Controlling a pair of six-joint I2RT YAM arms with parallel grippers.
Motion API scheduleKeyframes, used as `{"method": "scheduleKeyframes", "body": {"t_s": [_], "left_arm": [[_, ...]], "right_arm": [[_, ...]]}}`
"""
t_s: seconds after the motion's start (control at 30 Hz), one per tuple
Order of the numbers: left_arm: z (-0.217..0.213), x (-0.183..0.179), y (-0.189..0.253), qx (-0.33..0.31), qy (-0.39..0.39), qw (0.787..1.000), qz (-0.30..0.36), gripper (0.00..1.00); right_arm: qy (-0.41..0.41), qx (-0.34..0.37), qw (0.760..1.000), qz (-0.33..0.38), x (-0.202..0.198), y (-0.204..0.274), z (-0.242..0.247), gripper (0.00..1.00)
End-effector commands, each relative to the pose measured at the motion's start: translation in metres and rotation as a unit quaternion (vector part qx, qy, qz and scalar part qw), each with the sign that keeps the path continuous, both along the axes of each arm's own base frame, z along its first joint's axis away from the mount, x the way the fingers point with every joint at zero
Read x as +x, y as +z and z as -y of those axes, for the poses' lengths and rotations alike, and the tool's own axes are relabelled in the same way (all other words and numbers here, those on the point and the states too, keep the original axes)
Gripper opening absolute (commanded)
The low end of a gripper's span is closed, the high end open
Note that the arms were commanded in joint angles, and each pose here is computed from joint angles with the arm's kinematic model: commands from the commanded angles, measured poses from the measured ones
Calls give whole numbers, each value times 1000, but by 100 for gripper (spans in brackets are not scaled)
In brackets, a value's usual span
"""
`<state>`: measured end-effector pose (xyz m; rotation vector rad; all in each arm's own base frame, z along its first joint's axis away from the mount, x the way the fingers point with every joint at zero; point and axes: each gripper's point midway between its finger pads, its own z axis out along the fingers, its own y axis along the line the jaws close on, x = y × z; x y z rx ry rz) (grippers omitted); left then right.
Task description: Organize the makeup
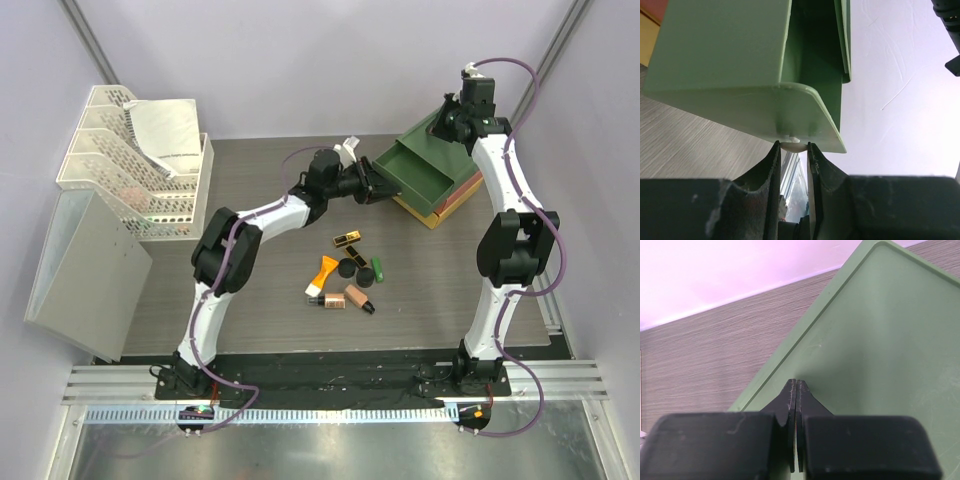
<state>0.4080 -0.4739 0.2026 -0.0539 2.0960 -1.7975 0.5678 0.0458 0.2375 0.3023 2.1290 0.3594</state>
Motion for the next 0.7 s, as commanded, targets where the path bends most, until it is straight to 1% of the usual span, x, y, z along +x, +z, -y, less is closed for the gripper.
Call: {"method": "scheduleKeyframes", "body": {"t_s": [0.0, 0.1, 0.2, 0.23, 0.3, 0.33, 0.37, 0.4, 0.5, 0.53, 0.6, 0.63, 0.67], "left_arm": [[1, -35, 17, 6, -56, 998, 14, 1], [-1, -35, 17, 12, -49, 999, 14, 5], [-2, -34, 22, 22, -48, 998, 27, 20], [-2, -34, 22, 26, -50, 998, 34, 33], [-3, -37, 24, 34, -55, 997, 39, 45], [-5, -38, 29, 36, -56, 996, 56, 55], [-8, -40, 24, 51, -58, 996, 52, 59], [-10, -42, 24, 58, -61, 995, 58, 66], [-21, -53, 18, 98, -75, 989, 75, 73], [-26, -57, 23, 107, -77, 987, 88, 74], [-39, -68, 5, 157, -90, 979, 98, 78], [-50, -75, -2, 193, -89, 973, 88, 79], [-57, -79, -11, 219, -98, 964, 110, 80]], "right_arm": [[10, -21, 975, -221, -59, -127, 3, 1], [10, -21, 975, -223, -60, -128, 3, 1], [11, -19, 975, -223, -60, -128, 2, 1], [12, -18, 975, -223, -60, -128, 3, 1], [13, -19, 975, -222, -61, -127, 1, 1], [12, -19, 975, -221, -60, -126, 2, 1], [12, -19, 975, -220, -60, -125, 2, 1], [12, -19, 975, -220, -61, -124, 2, 1], [12, -20, 976, -218, -60, -122, 2, 1], [13, -19, 976, -218, -61, -122, 3, 1], [13, -20, 976, -217, -61, -121, 2, 1], [14, -19, 976, -218, -61, -121, 1, 1], [14, -20, 976, -218, -62, -121, 2, 1]]}}
